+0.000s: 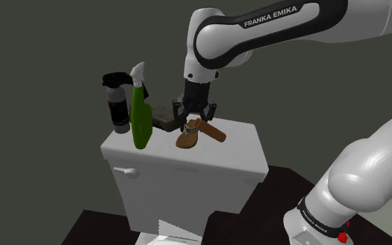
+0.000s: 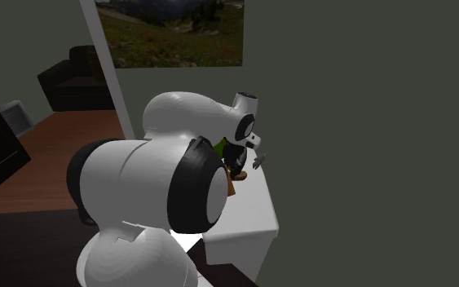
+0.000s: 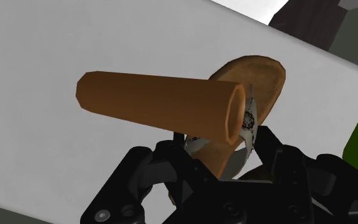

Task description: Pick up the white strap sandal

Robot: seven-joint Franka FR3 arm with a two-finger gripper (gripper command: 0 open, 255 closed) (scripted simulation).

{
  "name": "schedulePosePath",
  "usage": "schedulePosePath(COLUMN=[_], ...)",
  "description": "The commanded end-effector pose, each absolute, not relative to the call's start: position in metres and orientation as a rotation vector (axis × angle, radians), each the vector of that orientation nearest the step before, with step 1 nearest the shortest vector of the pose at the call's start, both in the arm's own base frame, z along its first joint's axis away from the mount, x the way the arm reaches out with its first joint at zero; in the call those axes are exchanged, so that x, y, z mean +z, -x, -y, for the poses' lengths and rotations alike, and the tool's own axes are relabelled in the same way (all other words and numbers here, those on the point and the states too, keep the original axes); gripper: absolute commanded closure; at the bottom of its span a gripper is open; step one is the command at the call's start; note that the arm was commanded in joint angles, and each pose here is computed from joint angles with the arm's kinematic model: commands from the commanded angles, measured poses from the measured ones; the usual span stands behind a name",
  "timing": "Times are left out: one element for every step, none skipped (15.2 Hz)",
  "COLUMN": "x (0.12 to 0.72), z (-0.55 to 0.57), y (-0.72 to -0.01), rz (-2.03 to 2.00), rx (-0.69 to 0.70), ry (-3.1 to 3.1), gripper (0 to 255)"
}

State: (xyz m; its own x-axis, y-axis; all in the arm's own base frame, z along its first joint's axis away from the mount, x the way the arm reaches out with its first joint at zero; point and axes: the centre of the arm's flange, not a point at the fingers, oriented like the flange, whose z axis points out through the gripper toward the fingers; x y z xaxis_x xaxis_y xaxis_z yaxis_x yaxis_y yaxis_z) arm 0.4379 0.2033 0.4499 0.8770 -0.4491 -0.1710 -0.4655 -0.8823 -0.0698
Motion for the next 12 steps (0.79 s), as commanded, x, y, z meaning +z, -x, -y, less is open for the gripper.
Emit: schedulePosePath(x=[0.454,0.460,0.465,0.470,0.475,0.481,0.486,0.491,0.497,0.502,0.507,0.512], z=[-0.203,-0.203,-0.203,-0.203,-0.203,-0.203,-0.203,-0.203,-0.203,-0.203,-0.203,-0.203], y=[-0.438,-0.438,-0.438,-0.438,-0.438,-0.438,-0.438,-0.438,-0.438,-0.438,-0.438,-0.438], rz=[-0.718,-0.718,-0.718,-0.718,-0.718,-0.718,-0.718,-0.718,-0.718,-0.718,-0.718,-0.718], rx=[0.228,0.228,0.229,0.229,0.229,0.229,0.229,0.229,0.229,0.229,0.229,0.229], ry=[2.938,2.938,2.938,2.938,2.938,2.938,2.938,2.938,2.938,2.938,2.938,2.938], gripper=[255,255,255,255,255,255,255,255,255,255,255,255])
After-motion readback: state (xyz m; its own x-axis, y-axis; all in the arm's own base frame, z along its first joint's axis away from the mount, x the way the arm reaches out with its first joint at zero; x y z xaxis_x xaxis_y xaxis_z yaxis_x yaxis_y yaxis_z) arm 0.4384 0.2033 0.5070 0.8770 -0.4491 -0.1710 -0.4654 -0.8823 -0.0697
